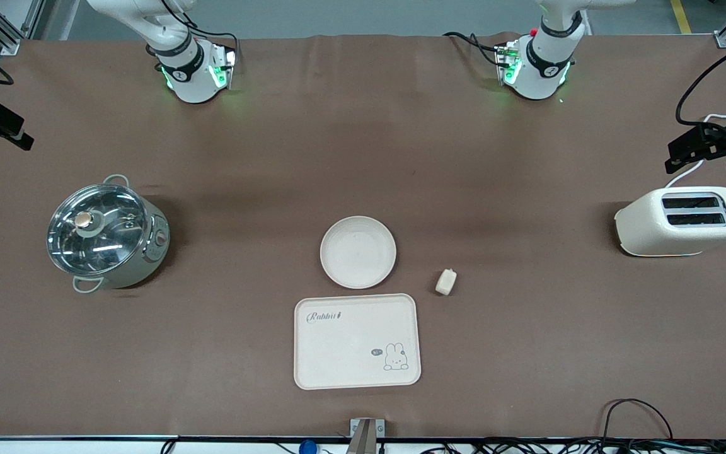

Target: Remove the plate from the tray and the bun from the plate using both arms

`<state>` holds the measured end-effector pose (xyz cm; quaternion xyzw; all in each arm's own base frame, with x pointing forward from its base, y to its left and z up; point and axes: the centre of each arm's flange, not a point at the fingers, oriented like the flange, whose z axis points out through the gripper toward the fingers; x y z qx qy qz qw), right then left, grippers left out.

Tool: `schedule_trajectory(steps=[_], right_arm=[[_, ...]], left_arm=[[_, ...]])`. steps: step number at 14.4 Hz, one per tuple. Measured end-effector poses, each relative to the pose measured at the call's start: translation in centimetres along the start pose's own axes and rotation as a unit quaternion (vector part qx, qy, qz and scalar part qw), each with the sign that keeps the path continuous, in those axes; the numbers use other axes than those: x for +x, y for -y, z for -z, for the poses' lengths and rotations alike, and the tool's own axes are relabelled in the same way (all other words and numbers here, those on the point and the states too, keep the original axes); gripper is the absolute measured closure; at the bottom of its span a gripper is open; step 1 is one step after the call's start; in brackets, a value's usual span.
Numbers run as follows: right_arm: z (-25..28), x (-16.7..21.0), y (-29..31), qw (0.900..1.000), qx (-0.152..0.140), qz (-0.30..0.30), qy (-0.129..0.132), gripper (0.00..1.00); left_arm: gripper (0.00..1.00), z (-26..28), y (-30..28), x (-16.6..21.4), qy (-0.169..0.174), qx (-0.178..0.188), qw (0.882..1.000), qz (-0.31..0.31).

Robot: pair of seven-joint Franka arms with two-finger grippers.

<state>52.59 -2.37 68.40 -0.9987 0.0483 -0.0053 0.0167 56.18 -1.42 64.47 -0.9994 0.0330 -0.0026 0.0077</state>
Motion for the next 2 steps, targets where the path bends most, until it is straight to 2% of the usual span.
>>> schedule_trajectory(steps=[2], right_arm=[[-0.01,-0.01,0.00,1.000,0.000,0.000,0.001,0.00]], left_arm=[[0.00,0.54,-0.19,0.04,-0.007,0.001,1.000,-0.001]])
